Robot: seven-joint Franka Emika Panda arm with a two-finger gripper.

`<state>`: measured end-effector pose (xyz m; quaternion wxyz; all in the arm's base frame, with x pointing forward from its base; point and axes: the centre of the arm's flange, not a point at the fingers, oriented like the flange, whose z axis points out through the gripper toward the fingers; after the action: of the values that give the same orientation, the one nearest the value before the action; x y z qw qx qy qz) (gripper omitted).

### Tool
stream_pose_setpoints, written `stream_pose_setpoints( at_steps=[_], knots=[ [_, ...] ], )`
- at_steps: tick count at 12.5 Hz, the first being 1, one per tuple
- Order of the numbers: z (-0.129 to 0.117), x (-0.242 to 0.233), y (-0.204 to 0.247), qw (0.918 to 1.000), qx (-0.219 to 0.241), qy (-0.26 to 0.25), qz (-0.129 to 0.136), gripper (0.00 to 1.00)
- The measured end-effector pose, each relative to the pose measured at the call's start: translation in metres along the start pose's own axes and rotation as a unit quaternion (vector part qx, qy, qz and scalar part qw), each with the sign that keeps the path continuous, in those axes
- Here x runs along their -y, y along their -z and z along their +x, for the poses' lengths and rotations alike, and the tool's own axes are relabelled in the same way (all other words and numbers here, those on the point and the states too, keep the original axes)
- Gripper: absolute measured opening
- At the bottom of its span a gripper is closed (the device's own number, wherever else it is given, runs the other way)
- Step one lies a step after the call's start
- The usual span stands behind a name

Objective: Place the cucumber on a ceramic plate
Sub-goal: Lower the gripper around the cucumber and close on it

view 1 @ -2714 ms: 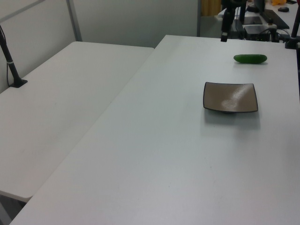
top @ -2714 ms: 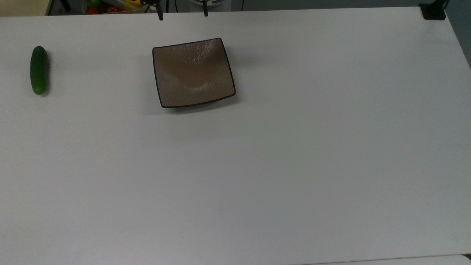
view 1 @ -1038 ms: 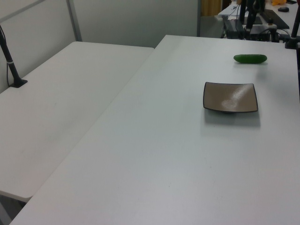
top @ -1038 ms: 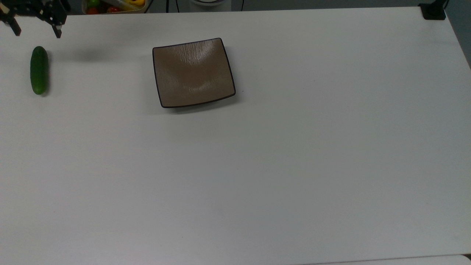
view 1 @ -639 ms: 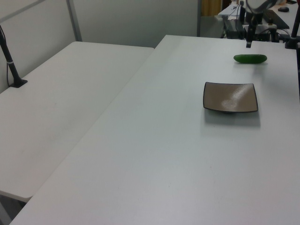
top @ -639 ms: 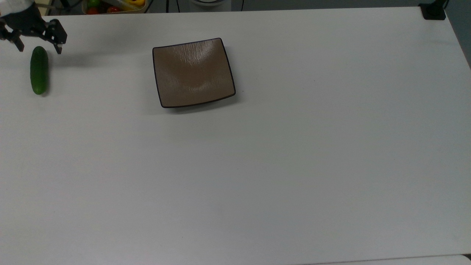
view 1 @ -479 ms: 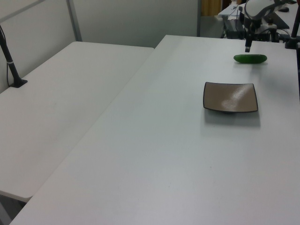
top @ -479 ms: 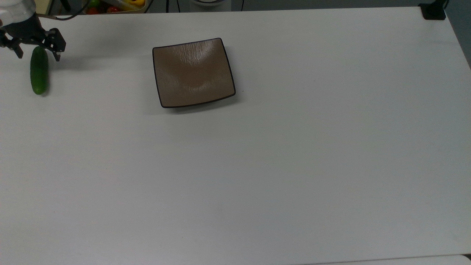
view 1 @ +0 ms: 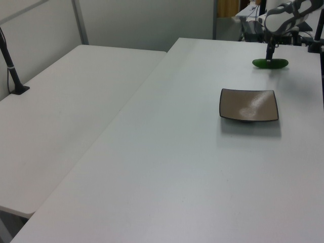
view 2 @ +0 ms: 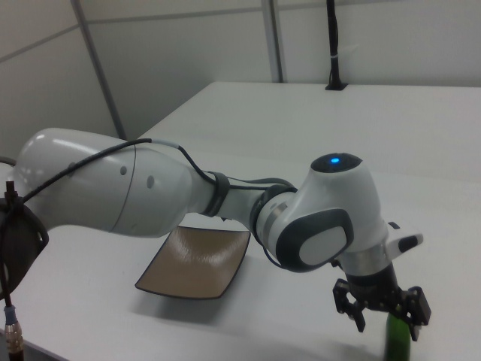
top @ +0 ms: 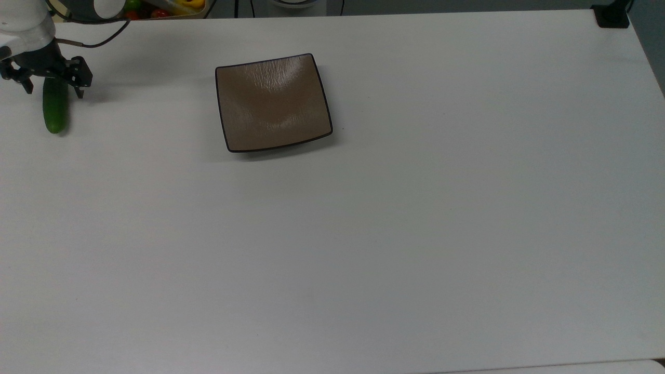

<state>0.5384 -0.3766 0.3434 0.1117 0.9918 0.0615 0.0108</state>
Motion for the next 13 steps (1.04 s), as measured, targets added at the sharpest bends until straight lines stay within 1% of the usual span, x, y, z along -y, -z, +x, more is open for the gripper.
stream_pose_setpoints(
  at_steps=[1, 4, 5, 6, 8, 9, 10, 12, 13],
  knots=[
    [-0.001, -0.001, -0.007, 1.0, 0.005, 0.004, -0.004, 1.0],
    [-0.006, -0.002, -0.029, 0.9998, 0.021, 0.005, 0.0, 1.0],
    [-0.007, -0.001, -0.033, 0.9997, 0.023, 0.005, 0.001, 1.0],
    [-0.007, -0.001, -0.035, 0.9997, 0.025, 0.005, 0.002, 0.96],
    [-0.007, 0.0, -0.036, 0.9997, 0.025, 0.006, 0.003, 0.96],
    [-0.007, 0.0, -0.036, 0.9996, 0.026, 0.006, 0.003, 0.86],
    [-0.007, 0.0, -0.037, 0.9996, 0.026, 0.006, 0.003, 0.85],
    [-0.007, 0.0, -0.037, 0.9996, 0.026, 0.006, 0.003, 0.77],
    [-0.007, 0.0, -0.037, 0.9996, 0.026, 0.006, 0.003, 0.61]
  ],
)
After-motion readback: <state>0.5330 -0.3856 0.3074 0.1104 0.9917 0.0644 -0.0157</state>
